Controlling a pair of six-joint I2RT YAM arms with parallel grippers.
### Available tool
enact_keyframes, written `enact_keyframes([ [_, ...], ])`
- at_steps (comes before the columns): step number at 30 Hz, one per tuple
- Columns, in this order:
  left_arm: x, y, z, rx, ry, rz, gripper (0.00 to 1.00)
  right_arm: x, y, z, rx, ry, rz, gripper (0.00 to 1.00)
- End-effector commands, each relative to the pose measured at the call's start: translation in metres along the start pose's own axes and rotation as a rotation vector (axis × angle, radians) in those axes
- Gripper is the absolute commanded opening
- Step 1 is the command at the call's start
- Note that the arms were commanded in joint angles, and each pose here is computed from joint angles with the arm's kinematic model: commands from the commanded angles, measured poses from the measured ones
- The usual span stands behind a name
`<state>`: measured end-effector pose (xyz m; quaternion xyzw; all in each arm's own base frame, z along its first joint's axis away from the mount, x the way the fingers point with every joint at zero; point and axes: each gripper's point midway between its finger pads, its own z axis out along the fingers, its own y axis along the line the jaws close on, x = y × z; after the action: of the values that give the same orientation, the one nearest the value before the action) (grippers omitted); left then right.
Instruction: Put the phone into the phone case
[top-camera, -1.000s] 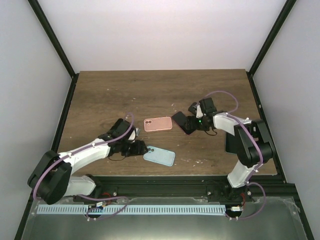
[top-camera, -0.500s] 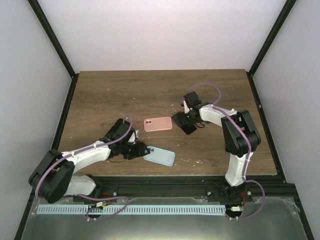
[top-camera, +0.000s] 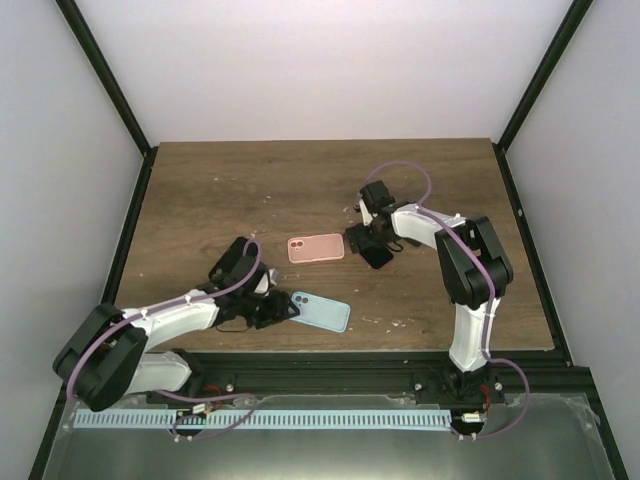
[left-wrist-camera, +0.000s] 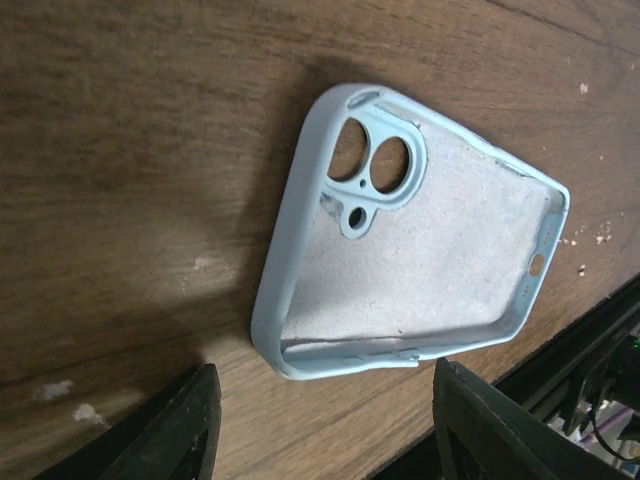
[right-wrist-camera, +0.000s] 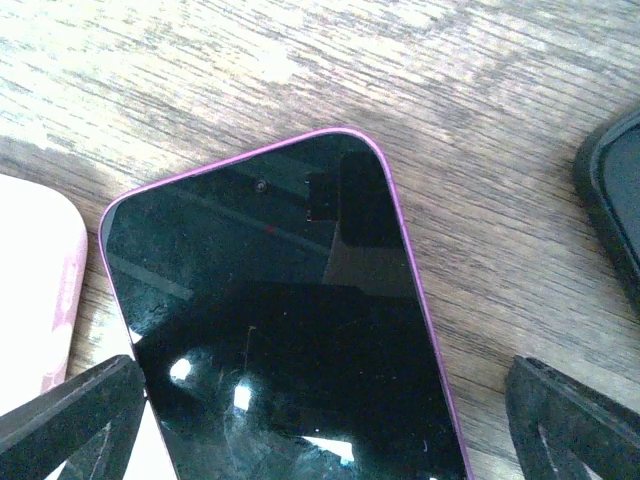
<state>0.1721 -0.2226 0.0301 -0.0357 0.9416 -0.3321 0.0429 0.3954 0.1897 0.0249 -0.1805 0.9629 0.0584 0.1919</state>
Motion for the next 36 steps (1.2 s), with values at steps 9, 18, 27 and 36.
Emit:
enact_keyframes([
  [9,0.001,-0.017,0.005,0.089,0.0,-0.028,0.6,0.033,-0.006,-0.005,0.033,0.151,-0.098,1.0],
  [18,-0.03,-0.029,0.008,0.041,-0.068,0.017,0.59,0.036,0.0,0.002,-0.008,0.154,-0.108,0.89],
  [27,-0.067,-0.043,-0.005,0.056,-0.127,0.035,0.58,0.038,0.004,-0.008,-0.021,0.139,-0.031,0.76],
  [36,-0.055,-0.035,-0.018,0.051,-0.135,0.041,0.61,0.044,0.028,-0.048,-0.088,0.089,0.0,0.71],
])
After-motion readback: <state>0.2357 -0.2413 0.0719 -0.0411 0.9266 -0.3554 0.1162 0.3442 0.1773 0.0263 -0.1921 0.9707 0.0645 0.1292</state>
